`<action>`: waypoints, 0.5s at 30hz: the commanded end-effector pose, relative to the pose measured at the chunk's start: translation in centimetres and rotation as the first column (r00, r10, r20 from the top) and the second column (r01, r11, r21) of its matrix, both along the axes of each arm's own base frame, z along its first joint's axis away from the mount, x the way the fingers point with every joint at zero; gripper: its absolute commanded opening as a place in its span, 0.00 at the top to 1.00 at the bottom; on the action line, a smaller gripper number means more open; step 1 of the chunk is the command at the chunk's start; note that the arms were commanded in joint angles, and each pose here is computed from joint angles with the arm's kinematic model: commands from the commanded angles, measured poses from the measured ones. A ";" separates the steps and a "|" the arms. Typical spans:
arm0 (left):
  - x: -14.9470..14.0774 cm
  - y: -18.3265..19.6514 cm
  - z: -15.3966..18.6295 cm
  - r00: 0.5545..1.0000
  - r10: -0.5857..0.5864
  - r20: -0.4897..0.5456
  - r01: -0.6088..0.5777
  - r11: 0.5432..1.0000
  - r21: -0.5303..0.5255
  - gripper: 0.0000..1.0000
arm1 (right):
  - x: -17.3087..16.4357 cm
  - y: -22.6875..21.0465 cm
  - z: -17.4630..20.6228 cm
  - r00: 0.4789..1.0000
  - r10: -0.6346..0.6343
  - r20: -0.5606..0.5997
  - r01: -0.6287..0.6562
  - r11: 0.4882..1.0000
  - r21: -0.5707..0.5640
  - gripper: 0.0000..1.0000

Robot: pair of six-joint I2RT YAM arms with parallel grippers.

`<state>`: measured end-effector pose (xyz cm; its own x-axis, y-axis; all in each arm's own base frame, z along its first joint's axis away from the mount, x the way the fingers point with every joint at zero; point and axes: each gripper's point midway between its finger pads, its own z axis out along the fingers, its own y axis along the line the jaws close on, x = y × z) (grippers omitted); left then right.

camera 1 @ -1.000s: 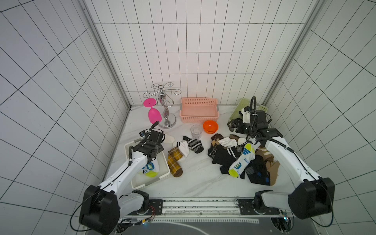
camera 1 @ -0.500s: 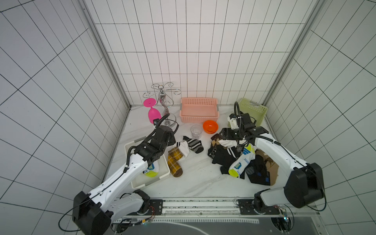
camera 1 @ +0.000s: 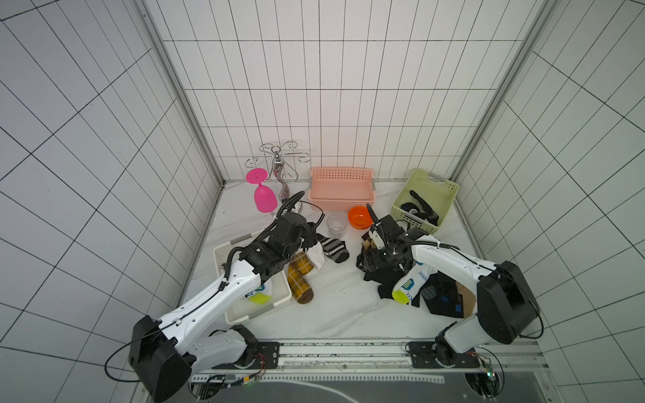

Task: Sort the socks into the basket by color
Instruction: Pick up the sock at the center of the board.

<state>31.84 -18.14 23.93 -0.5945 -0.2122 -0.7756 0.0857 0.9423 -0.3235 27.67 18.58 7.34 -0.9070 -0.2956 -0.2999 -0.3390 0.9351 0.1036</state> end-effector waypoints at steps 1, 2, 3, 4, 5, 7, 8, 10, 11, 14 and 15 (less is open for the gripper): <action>0.0 -0.8 0.7 0.999 -0.035 0.038 0.036 0.999 -0.033 0.29 | -2.2 -1.8 -2.5 0.998 -0.010 -0.063 0.002 0.993 -0.121 0.13; 0.0 -0.8 0.7 0.998 -0.037 0.043 0.038 0.999 -0.035 0.29 | -2.3 -1.8 -2.7 0.998 -0.007 -0.067 -0.002 0.992 -0.130 0.16; 0.1 -0.8 0.7 0.998 -0.036 0.047 0.038 0.999 -0.035 0.29 | -2.3 -1.7 -2.8 0.998 -0.004 -0.068 -0.006 0.990 -0.141 0.20; 0.0 -0.8 0.8 0.998 -0.037 0.051 0.039 0.999 -0.036 0.29 | -2.4 -1.7 -2.9 0.998 -0.002 -0.069 -0.009 0.989 -0.150 0.25; 0.0 -0.8 0.8 0.998 -0.038 0.051 0.040 0.999 -0.035 0.29 | -2.3 -1.6 -2.9 0.998 -0.001 -0.066 -0.009 0.988 -0.157 0.35; 0.1 -0.8 0.8 0.998 -0.039 0.052 0.041 0.999 -0.033 0.29 | -2.1 -1.6 -2.7 0.998 -0.004 -0.059 -0.006 0.986 -0.169 0.54; 0.1 -0.8 0.9 0.998 -0.041 0.055 0.043 0.999 -0.034 0.29 | -2.0 -1.4 -2.4 0.999 -0.002 -0.052 -0.007 0.986 -0.166 0.63; 0.2 -0.8 0.9 0.998 -0.042 0.056 0.044 0.998 -0.033 0.29 | -1.7 -1.2 -1.8 0.999 0.000 -0.039 -0.006 0.986 -0.164 0.82; 0.2 -0.9 1.0 0.997 -0.042 0.058 0.044 0.998 -0.035 0.29 | -1.4 -1.1 -1.4 1.000 -0.001 -0.030 -0.004 0.987 -0.164 0.91; 0.3 -0.9 1.1 0.997 -0.045 0.062 0.048 0.998 -0.036 0.29 | -1.0 -1.0 -0.1 1.000 0.001 -0.006 -0.002 0.987 -0.164 0.97; 0.3 -0.9 1.1 0.997 -0.046 0.064 0.049 0.998 -0.037 0.29 | -0.8 -0.9 0.4 1.000 0.002 0.002 -0.002 0.987 -0.159 1.00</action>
<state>32.03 -18.93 24.19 -0.5794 -0.2065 -0.7884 0.1303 0.9315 -0.3397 26.33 17.68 5.73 -0.9126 -0.3363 -0.2325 -0.3418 0.9396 -0.0178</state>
